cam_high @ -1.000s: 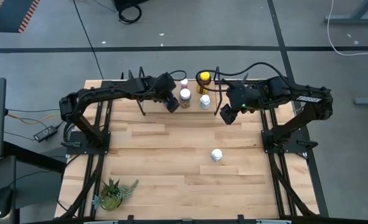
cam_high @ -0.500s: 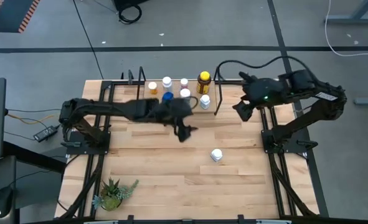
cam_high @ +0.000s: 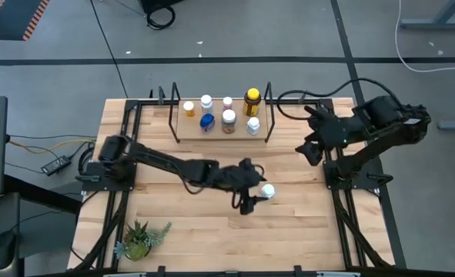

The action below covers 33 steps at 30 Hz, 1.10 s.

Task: Pick and place medicine bottles onto shelf by color
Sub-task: Put the white pill bottle on the shelf

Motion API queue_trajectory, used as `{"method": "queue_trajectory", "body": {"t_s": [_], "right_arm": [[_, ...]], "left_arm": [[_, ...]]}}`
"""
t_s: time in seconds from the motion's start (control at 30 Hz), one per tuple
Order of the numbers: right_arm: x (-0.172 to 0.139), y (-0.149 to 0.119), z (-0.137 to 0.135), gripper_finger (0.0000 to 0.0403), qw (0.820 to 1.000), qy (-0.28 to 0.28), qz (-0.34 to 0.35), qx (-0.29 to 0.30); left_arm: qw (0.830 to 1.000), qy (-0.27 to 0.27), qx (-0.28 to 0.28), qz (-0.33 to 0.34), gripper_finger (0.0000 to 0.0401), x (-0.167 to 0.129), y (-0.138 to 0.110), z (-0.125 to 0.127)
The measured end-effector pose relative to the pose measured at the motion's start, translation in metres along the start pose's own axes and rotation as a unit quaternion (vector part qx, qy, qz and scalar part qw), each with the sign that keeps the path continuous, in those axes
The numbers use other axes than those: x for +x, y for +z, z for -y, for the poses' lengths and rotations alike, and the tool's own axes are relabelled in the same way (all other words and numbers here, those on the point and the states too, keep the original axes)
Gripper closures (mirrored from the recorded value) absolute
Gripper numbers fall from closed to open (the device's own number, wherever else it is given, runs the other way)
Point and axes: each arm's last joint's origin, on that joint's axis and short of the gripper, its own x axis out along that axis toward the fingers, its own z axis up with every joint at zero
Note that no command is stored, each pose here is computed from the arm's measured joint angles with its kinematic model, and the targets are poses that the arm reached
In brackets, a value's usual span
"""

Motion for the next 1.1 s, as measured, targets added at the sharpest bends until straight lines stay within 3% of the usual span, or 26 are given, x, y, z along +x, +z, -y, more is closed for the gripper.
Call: {"method": "queue_trajectory", "body": {"t_s": [0.13, 0.33, 0.6, 1.1], "right_arm": [[0.000, -0.005, -0.006, 0.0120, 1.000, 0.007, -0.009, 0.025], [0.002, -0.018, -0.019, 0.0120, 0.999, 0.017, -0.029, 0.030], [0.011, -0.029, -0.036, 0.0120, 0.999, 0.011, -0.047, 0.018], [0.017, -0.031, -0.042, 0.0120, 0.999, -0.005, -0.030, 0.030]], "left_arm": [[0.999, 0.006, 0.036, -0.017, 0.0081, 0.026, -0.026, 0.001], [0.998, 0.026, 0.059, -0.005, 0.0078, 0.050, -0.043, -0.012], [0.997, 0.035, 0.057, -0.035, 0.0064, 0.068, -0.063, -0.031], [0.997, 0.023, 0.055, -0.040, 0.0063, 0.082, -0.081, -0.032]]}}
